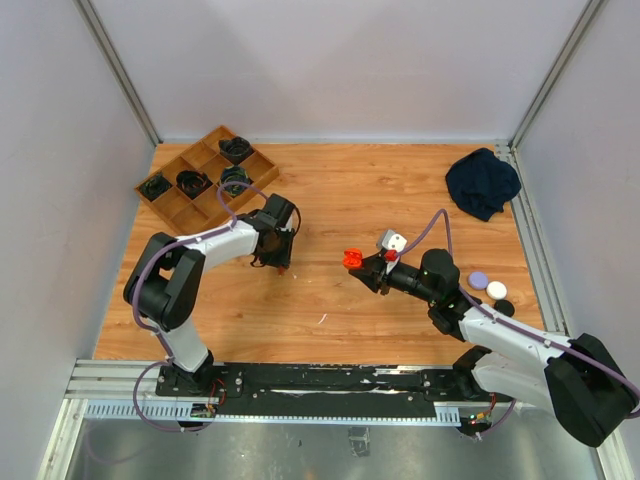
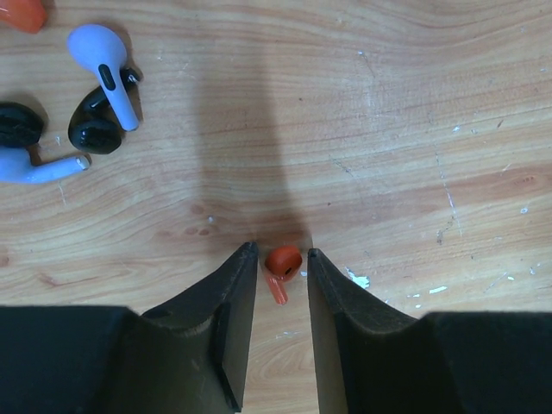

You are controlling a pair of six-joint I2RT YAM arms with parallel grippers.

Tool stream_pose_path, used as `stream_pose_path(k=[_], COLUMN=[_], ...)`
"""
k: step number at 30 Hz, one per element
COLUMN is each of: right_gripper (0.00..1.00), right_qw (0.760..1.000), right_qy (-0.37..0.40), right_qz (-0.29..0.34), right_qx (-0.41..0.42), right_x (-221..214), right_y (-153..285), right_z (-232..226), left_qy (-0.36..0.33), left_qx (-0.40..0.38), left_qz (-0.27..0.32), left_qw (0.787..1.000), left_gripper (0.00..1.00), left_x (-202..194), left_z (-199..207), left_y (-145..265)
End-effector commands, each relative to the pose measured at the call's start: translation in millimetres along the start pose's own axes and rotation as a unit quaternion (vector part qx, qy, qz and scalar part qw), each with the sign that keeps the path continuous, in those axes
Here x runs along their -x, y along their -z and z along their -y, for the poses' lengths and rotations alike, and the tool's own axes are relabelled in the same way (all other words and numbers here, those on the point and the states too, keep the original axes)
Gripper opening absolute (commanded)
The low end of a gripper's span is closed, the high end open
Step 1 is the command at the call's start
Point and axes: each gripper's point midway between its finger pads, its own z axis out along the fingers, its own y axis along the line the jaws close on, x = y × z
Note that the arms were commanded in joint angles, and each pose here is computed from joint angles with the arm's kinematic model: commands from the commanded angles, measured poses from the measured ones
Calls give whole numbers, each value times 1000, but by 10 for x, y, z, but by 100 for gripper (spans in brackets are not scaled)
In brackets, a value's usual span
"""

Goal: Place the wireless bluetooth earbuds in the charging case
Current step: Pick up the earbud from the center of the board.

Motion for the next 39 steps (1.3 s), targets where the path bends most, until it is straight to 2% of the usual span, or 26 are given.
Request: stream_pose_path(k=[1,13,29,33,39], right_gripper=[9,10,9,9,10], right_qw=[1000,1000,1000,1000,999], right_qy=[3,5,8,9,14], right_qz=[13,17,19,23,35], right_qx=[-11,-11,-14,-11,2], right_x=[90,124,166,205,301], right_y=[21,32,34,26,-8], right_z=[57,55,70,63,39], left_qy=[-12,-40,-54,-57,-52], left_qx=[6,48,63,63,38], left_qz=[-18,-44,-60,-42,31], left_qw=[1000,997,995,996,997], left_gripper=[35,36,22,21,19], left_x=[-64,-183,-330,-268,39], left_z=[17,-21,-41,-10,147], left_y=[-28,-69,-95,-24,236])
